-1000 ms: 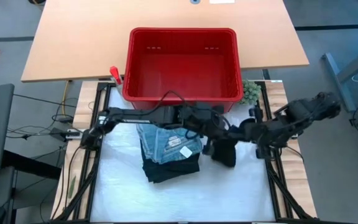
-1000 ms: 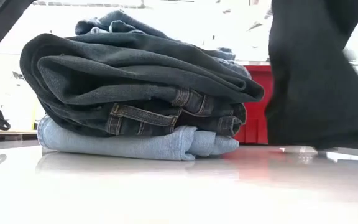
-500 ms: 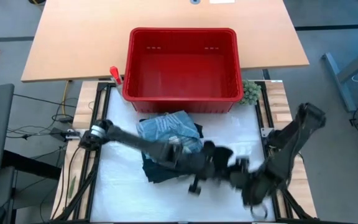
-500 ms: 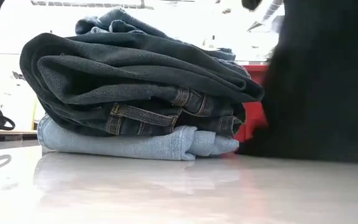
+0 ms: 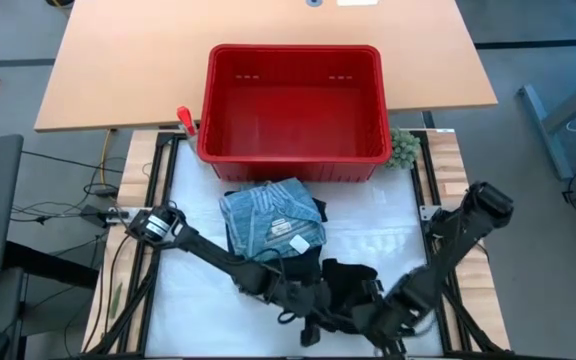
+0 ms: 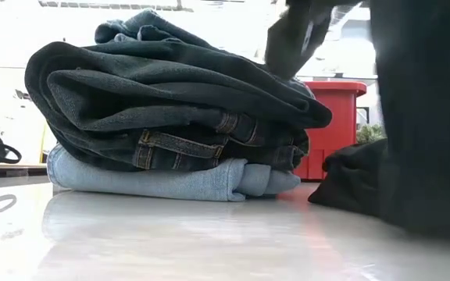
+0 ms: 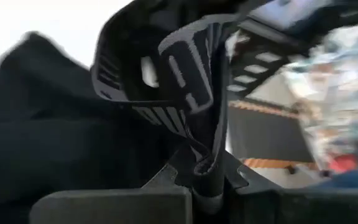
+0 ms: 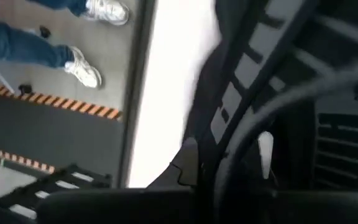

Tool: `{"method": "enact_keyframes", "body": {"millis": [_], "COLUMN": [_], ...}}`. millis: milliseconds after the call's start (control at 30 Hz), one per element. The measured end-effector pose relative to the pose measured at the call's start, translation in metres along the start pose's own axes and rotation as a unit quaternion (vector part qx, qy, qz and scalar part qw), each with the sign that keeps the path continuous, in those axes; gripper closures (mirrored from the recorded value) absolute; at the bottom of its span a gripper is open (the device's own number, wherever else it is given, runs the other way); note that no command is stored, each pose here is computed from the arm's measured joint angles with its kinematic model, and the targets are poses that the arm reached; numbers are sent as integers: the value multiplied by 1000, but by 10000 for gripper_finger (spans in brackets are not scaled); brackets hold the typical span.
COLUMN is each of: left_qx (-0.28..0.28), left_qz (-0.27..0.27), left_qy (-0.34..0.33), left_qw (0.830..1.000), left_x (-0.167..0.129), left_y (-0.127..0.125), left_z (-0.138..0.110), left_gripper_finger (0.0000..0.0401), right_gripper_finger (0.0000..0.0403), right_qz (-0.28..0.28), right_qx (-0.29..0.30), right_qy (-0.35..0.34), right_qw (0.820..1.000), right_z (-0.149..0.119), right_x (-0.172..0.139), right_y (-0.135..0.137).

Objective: Fold Laundry from Bin
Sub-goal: Fold the black underwear

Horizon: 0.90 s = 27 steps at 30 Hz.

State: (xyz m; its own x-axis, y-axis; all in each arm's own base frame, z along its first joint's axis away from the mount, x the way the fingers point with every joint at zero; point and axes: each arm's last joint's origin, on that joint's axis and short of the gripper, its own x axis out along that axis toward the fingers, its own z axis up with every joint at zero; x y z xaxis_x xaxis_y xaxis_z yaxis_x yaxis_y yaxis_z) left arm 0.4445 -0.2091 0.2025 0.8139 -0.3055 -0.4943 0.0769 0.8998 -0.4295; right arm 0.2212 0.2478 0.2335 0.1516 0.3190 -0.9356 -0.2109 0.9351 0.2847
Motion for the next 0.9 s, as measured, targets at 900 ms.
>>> {"method": "enact_keyframes", "body": {"millis": [900], "left_qx": [-24], "left_qz": [100], "left_qy": [51], "left_qw": [993], "left_x": [-97], "left_y": [-51], "left_z": [22], "left_gripper_finger": [288], "right_gripper_finger": [352], "right_qz": [68], "right_qx": [-20], "right_qy": [8], "right_qw": [997], "right_z": [24], "right_x": [-26], "right_y": [-150]}}
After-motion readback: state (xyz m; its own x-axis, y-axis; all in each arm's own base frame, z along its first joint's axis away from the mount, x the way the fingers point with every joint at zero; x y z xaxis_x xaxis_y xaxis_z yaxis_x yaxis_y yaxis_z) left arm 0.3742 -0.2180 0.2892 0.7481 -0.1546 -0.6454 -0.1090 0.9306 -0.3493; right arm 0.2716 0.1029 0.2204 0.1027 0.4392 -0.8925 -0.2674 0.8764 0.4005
